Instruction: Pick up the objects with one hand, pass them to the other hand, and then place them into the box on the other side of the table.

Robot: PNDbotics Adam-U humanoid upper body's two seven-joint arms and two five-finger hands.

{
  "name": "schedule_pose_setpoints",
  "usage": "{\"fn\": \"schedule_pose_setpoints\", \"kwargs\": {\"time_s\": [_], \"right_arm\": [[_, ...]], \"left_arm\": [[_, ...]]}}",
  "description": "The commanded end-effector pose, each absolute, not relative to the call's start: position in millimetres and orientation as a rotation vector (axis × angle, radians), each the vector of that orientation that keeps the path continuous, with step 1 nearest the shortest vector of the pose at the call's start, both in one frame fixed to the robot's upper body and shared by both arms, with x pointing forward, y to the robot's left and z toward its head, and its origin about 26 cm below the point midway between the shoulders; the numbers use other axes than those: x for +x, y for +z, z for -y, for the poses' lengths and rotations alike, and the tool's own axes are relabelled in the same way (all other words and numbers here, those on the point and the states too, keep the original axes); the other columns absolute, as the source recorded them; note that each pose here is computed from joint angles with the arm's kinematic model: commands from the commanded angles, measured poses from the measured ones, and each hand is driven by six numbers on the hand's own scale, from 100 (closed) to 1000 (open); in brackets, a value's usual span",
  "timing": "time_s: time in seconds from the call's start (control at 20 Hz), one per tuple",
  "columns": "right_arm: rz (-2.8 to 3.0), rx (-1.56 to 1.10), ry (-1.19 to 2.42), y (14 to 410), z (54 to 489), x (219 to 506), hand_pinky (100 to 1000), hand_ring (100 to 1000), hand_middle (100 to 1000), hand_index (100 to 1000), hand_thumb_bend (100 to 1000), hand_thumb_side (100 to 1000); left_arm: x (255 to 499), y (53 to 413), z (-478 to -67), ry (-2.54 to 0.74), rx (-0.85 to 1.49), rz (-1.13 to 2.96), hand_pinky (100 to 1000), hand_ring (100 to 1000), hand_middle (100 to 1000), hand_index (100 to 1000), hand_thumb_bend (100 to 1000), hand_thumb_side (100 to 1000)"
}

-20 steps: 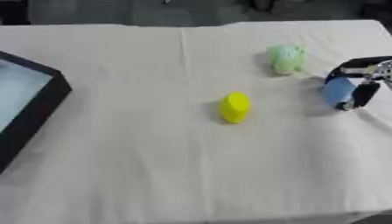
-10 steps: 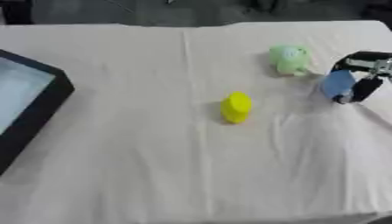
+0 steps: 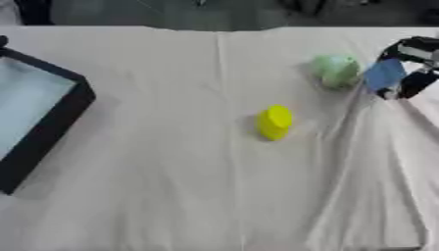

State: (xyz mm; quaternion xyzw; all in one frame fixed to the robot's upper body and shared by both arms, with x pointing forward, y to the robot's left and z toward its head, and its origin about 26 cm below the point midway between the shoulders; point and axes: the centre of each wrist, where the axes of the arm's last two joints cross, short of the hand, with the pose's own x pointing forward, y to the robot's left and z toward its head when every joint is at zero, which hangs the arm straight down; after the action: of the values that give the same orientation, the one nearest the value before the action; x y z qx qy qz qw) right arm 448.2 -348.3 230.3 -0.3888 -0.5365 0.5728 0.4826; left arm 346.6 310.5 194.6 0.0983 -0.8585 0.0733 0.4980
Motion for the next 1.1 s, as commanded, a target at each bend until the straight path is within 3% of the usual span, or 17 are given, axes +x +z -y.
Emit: {"fn": "schedule_pose_setpoints", "kwargs": {"time_s": [0.05, 0.5, 0.85, 1.1], "right_arm": [[1.429, -0.958, 1.362, 254, 330, 442, 824, 716, 516, 668, 289, 100], [1.348, -0.894, 1.391, 253, 323, 444, 846, 777, 642, 746, 333, 100], [1.363, -0.861, 1.340, 257, 323, 444, 838, 794, 732, 750, 201, 100], [1.378, -0.861, 1.321, 262, 323, 442, 841, 803, 754, 761, 188, 100]], "left_arm": [[344, 208, -308, 0.125, 0.237, 2.120, 842, 1000, 952, 799, 146, 785], [343, 211, -306, 0.103, 0.230, 2.127, 844, 1000, 952, 800, 148, 782], [343, 212, -307, 0.103, 0.231, 2.128, 845, 1000, 952, 801, 147, 782], [343, 211, -307, 0.103, 0.233, 2.127, 846, 1000, 952, 801, 148, 782]]}}
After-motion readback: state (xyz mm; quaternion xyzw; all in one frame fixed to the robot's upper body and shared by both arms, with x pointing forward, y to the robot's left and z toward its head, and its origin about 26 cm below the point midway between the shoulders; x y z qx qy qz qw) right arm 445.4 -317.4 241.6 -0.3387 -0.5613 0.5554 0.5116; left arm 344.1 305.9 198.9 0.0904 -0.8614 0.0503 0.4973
